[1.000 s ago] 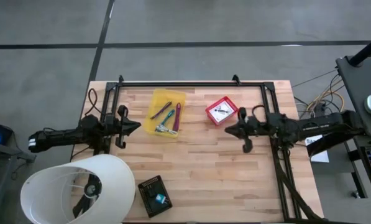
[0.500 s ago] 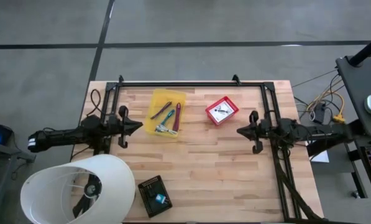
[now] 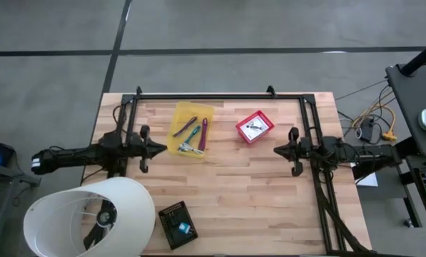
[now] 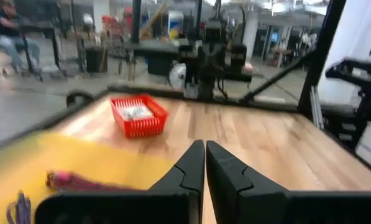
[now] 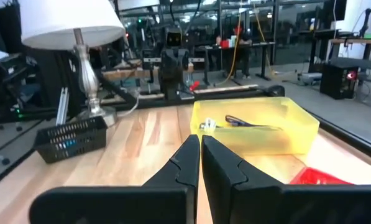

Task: Pick and place items into bin
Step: Return to Home Position

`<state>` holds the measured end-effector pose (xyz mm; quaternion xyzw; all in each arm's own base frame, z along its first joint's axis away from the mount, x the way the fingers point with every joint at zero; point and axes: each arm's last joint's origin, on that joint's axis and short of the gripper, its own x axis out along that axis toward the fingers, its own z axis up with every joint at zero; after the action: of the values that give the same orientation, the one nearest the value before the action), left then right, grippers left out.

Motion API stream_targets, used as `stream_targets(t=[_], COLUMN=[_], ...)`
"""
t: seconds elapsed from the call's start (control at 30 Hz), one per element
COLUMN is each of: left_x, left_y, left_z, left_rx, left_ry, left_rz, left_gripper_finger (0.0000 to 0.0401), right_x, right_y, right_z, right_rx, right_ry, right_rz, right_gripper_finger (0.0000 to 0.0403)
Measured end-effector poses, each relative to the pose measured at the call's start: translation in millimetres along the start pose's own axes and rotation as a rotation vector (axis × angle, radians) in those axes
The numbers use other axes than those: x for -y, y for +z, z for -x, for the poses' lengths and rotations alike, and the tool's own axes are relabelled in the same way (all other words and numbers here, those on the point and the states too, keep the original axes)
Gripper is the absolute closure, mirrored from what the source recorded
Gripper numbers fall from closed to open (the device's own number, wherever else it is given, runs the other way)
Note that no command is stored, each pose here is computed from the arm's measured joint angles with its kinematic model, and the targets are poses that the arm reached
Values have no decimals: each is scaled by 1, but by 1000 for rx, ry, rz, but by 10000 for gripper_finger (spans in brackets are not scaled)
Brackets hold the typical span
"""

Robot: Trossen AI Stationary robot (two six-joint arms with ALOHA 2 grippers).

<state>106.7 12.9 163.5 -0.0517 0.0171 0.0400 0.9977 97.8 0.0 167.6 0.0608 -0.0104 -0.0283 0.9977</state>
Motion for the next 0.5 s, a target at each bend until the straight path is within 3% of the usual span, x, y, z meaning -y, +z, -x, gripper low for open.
stream_targets(t=[0.5], left_x=[0], left_y=[-3], left_z=[0], left_rx=[-27], left_ry=[-13], left_rz=[0], left_gripper_finger=[401], right_x=[1], right_y=[-2], right_z=[-2], right_rx=[-24], right_ry=[-24], right_rz=[-10], right_gripper_finger=[394])
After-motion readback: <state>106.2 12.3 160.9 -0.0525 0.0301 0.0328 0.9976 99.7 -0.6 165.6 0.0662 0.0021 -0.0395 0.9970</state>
